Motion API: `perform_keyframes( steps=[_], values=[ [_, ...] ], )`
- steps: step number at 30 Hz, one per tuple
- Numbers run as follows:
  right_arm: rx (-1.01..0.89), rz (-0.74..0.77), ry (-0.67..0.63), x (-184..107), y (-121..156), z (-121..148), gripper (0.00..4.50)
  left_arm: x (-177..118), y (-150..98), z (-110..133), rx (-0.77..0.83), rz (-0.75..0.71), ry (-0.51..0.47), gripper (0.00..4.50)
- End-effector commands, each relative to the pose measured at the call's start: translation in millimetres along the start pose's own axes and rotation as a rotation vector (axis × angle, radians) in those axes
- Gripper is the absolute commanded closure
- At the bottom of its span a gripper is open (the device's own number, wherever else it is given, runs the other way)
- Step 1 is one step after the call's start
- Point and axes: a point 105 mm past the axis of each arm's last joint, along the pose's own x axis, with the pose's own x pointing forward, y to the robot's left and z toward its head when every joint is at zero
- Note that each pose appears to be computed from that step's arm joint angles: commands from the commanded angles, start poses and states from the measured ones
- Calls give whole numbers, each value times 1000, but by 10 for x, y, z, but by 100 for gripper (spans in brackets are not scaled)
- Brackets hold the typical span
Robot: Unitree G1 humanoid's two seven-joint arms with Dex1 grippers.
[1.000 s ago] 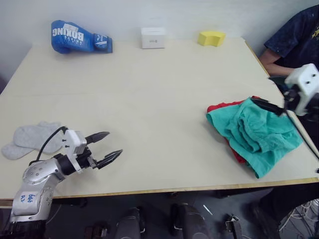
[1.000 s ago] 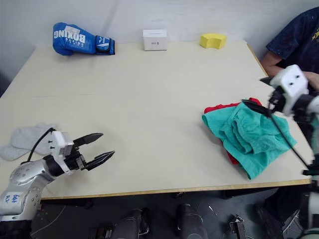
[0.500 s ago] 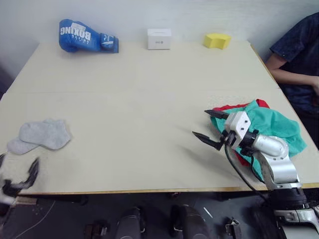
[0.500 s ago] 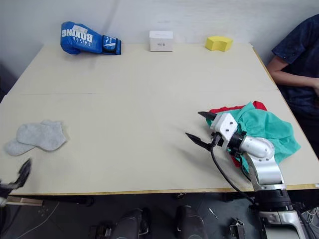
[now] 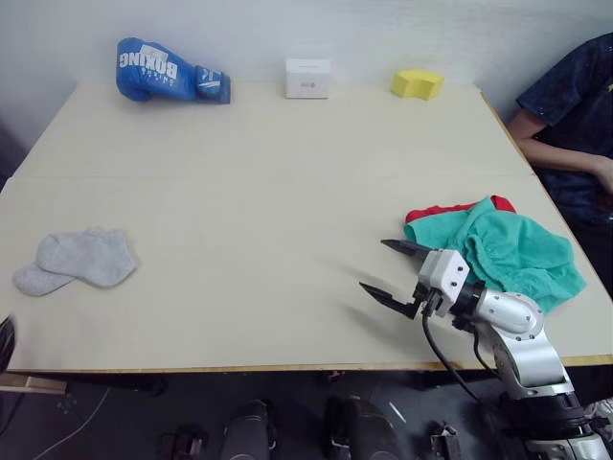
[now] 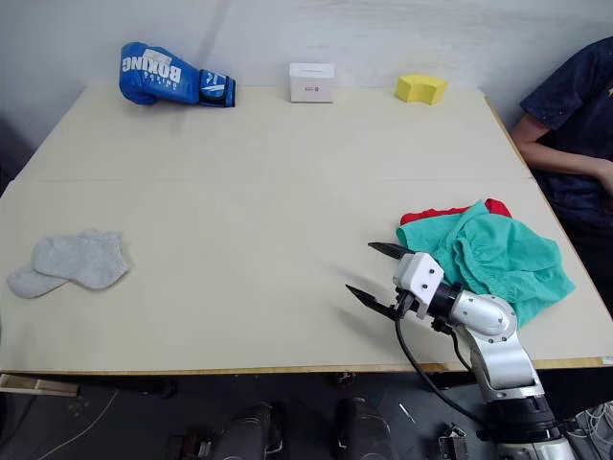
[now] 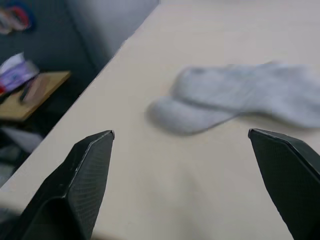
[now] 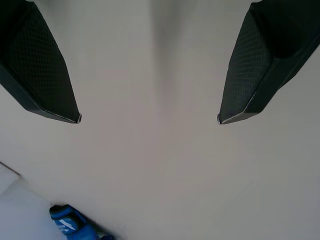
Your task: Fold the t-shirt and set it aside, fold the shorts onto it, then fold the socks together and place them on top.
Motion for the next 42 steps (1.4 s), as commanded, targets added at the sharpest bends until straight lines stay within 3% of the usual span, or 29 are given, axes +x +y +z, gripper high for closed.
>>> perform_keyframes(
  steps=[1,7,13,18,22,28,35,38,42],
  values=[
    [-24,-3,-68,71,-18,195,2,197,-267,119,-18,-83,32,0],
    [-4,-23,-50,129,-49,192,2,683,-639,191,46,-208,107,0],
    [59,0,-36,89,-29,173,2,1253,-640,83,56,-31,298,0],
    [85,20,-44,96,-6,197,2,1574,-906,104,49,-117,333,0],
    [95,25,-50,102,8,210,2,1729,-934,95,57,-115,372,0],
    [108,15,-63,116,30,218,2,1830,-807,-74,29,38,437,0],
    [121,10,-69,147,57,225,2,1900,-973,-313,3,-7,522,0],
    [120,4,-70,147,56,230,0,1908,-952,-376,26,-8,557,57],
    [121,-21,-66,121,32,220,0,1859,-944,-444,10,-10,583,178]
  ],
)
